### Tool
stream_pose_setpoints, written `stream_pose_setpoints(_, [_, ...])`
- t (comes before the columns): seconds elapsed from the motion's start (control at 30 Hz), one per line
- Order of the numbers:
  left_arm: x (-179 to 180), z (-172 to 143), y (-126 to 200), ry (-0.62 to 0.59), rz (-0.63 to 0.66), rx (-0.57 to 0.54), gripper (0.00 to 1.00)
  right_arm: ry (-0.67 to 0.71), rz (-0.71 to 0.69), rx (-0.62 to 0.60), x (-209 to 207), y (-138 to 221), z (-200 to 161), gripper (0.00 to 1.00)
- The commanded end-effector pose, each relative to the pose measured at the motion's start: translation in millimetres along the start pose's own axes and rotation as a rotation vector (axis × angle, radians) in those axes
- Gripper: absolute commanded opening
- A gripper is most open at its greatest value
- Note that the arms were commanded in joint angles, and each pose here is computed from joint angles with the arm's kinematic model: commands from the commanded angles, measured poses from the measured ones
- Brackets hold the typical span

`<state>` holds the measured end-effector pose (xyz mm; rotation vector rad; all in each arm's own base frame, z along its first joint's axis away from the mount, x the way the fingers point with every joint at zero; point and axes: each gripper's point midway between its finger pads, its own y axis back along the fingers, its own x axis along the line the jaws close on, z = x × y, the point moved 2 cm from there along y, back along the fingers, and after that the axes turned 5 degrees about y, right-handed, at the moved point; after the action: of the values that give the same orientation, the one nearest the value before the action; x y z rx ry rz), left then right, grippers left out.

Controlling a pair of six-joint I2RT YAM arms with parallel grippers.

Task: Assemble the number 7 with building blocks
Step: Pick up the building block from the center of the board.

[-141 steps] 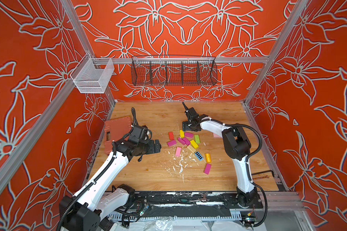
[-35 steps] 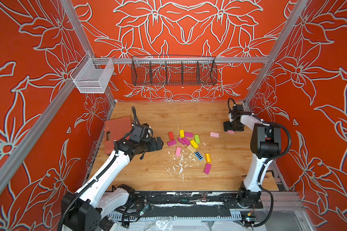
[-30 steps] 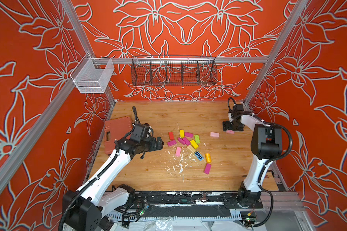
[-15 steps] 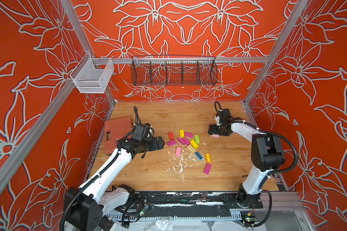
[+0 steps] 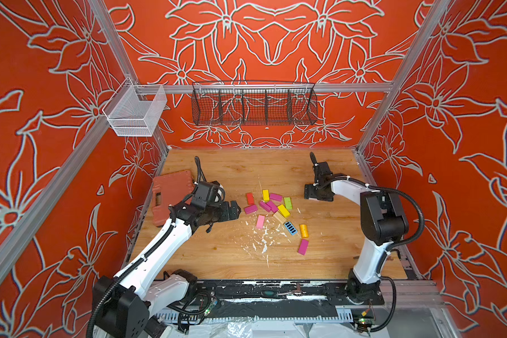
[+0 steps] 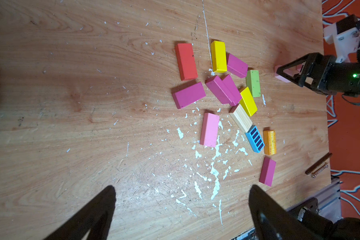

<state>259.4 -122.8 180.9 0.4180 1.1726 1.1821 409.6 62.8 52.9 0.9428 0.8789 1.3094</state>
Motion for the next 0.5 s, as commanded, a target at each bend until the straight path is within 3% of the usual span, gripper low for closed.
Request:
stream_pose_setpoints(0.0, [-4.0,1.0,4.0,-0.017,-0.022,-0.009,0.97,-0.020,-0.020,0.003,0.9,-6.3,0.1,0.85])
stream_pose_setpoints(0.3, [-3.4,1.1,3.1,-0.016,-0.018,-0.007,0.97,0.027,-0.030,0.029,3.8,-6.6,5.1,0.67])
stream_pose_setpoints(0.47, [-1.7,-0.1,4.0,-0.013,-0.014,-0.013,0.97,0.076,-0.051,0.041,1.6,-1.6,14.1,0.62])
